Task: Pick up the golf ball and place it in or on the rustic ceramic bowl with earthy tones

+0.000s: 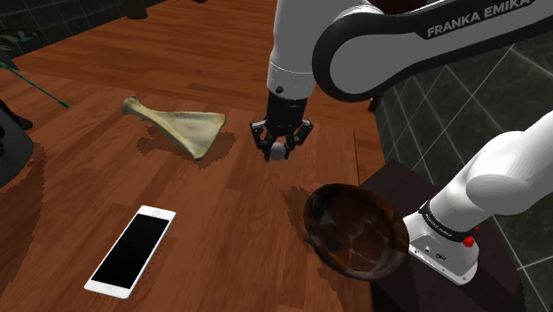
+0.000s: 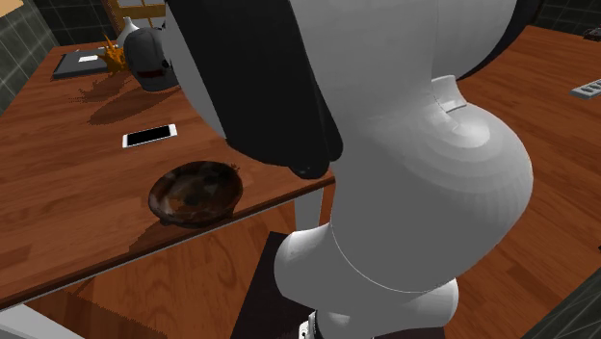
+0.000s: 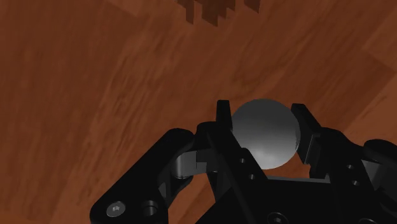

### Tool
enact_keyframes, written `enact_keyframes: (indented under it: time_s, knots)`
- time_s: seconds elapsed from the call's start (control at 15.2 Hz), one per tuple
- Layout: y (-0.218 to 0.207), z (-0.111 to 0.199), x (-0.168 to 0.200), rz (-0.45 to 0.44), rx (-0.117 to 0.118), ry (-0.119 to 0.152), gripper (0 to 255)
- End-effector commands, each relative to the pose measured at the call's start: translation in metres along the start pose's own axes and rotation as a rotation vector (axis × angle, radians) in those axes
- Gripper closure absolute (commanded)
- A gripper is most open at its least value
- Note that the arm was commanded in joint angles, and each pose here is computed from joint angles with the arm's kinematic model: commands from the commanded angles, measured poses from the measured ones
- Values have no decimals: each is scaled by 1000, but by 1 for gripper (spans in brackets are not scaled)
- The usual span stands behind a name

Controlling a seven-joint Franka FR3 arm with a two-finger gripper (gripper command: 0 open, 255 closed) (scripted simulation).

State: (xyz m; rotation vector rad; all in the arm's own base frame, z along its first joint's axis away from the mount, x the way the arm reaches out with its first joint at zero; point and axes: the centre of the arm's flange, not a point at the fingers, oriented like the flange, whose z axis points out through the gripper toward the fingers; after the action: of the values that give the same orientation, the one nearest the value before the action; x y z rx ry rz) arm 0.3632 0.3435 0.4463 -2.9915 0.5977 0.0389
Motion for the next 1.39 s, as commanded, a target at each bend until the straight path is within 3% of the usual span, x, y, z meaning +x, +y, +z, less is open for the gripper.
enact_keyframes:
  time_s: [0.0,1.32]
  knots:
    - [0,-11,-1,0,0,0,255]
    - [-9,-116,-6,0,0,0,255]
